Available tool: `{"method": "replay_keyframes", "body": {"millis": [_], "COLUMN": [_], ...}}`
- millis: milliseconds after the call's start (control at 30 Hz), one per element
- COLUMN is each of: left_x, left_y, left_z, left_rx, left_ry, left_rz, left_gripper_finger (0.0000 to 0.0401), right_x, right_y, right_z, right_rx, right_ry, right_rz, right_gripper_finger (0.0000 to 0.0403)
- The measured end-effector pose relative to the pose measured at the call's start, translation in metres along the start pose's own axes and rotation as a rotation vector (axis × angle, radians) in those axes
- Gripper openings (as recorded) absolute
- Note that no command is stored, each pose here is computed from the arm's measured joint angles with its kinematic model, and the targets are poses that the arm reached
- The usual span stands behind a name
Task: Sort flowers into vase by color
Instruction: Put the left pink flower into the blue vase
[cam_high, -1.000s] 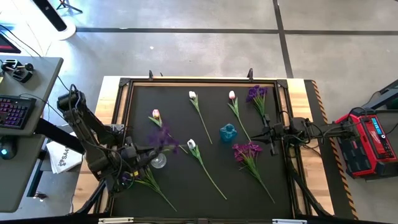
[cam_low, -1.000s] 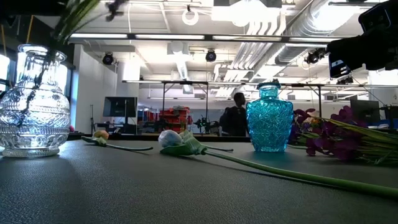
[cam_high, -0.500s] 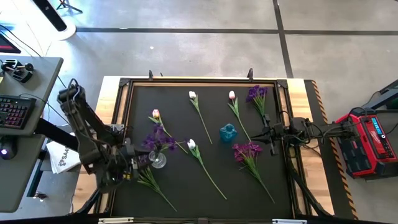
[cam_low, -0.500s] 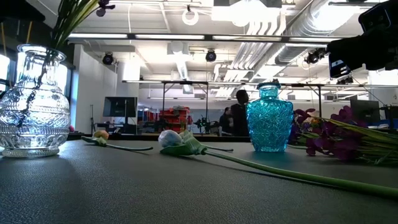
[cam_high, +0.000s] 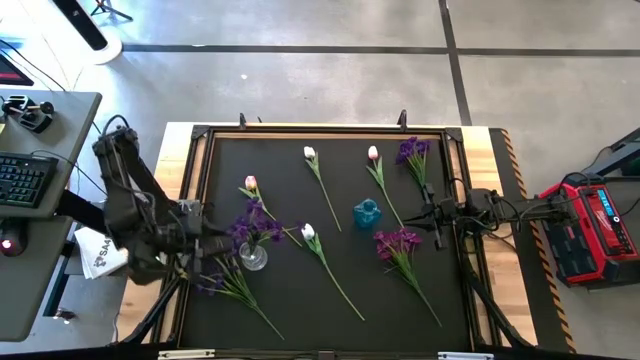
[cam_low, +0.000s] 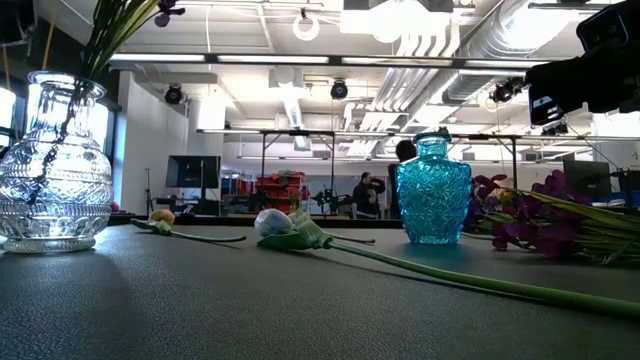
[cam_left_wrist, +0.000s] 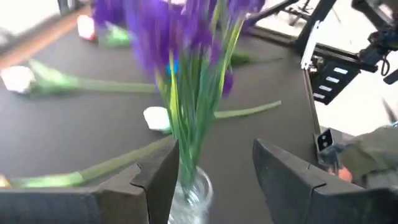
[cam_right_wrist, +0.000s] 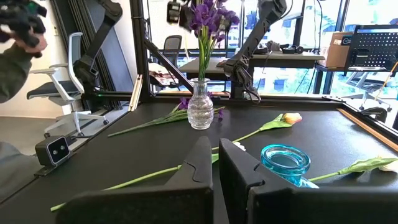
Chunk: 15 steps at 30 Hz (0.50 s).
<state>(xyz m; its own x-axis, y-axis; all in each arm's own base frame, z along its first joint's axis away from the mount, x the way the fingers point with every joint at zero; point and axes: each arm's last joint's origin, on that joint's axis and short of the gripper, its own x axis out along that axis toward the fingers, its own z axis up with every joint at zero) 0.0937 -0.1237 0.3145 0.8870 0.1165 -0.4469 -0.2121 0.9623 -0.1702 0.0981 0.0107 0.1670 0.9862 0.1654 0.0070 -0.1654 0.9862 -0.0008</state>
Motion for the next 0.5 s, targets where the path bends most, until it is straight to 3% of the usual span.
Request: {"method": "replay_keyframes", "body": {"millis": [167, 333, 500], "left_x": [-0.023, -0.038, -0.037], "left_y": [0.005, 0.006, 0.008], "left_z": [0.043, 0.073, 0.088], "left_rx": [0.166, 0.214, 0.243], "left_ry": [-0.203, -0.439, -0.463], "left_rz": [0.057, 0.282, 0.408], "left_gripper_finger": [0.0186, 0.0186, 0.0186], "right_x": [0.0, 0.0, 0.0], "right_y": [0.0, 0.0, 0.0], "right_z": [0.0, 0.0, 0.0], "right_rx": [0.0, 0.0, 0.0], "right_ry": [0.0, 0.0, 0.0], "right_rz": [0.0, 0.0, 0.0], "right_gripper_finger": [0.0, 0.0, 0.0]}}
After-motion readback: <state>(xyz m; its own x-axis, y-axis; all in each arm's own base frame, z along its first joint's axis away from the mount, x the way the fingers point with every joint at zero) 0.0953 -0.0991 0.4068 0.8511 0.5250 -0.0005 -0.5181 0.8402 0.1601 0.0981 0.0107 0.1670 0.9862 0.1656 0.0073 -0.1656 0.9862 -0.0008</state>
